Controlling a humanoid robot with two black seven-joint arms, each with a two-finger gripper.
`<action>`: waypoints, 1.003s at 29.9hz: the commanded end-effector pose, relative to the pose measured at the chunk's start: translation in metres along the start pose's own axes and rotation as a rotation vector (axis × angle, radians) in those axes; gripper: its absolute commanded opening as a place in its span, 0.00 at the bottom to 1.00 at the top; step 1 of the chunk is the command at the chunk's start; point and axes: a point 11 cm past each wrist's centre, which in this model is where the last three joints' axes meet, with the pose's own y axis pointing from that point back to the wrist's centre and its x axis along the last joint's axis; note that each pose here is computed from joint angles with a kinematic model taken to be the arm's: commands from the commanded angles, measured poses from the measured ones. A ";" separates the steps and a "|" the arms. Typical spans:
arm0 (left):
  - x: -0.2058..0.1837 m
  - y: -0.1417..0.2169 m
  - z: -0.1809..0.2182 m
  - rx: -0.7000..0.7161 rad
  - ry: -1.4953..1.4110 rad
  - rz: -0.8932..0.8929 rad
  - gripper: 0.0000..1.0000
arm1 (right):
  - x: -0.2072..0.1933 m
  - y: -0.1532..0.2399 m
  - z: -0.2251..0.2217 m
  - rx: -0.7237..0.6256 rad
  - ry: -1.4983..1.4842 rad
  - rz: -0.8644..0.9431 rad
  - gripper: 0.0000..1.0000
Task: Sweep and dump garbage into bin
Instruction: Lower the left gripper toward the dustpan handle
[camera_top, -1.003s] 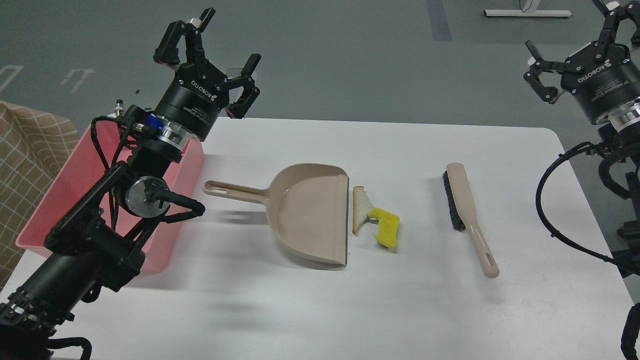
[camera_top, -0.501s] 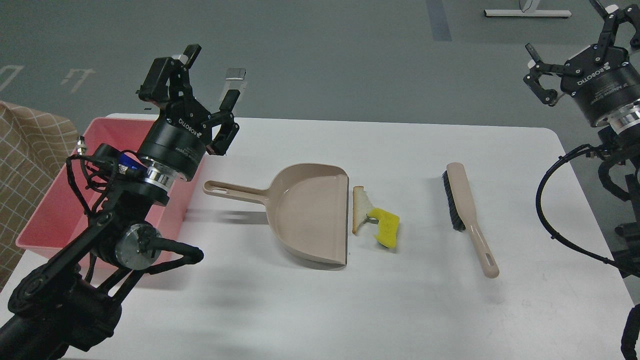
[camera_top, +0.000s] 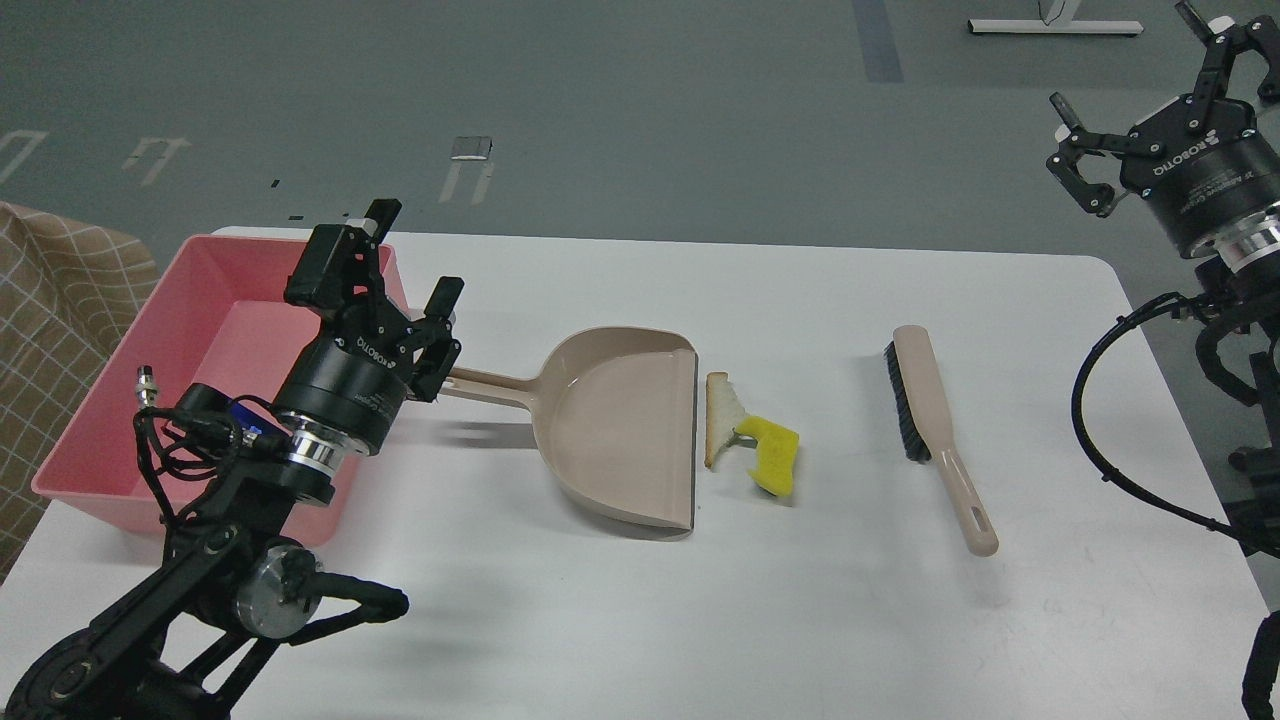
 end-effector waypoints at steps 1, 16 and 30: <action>-0.003 0.006 -0.011 0.026 -0.039 0.011 0.98 | 0.001 0.000 0.000 0.000 -0.001 0.002 1.00; -0.018 0.032 -0.046 0.093 -0.269 0.047 0.98 | 0.001 0.001 0.001 -0.003 -0.001 0.004 1.00; -0.022 0.048 -0.082 0.183 -0.375 -0.004 0.98 | 0.001 0.001 0.002 -0.003 -0.003 0.004 1.00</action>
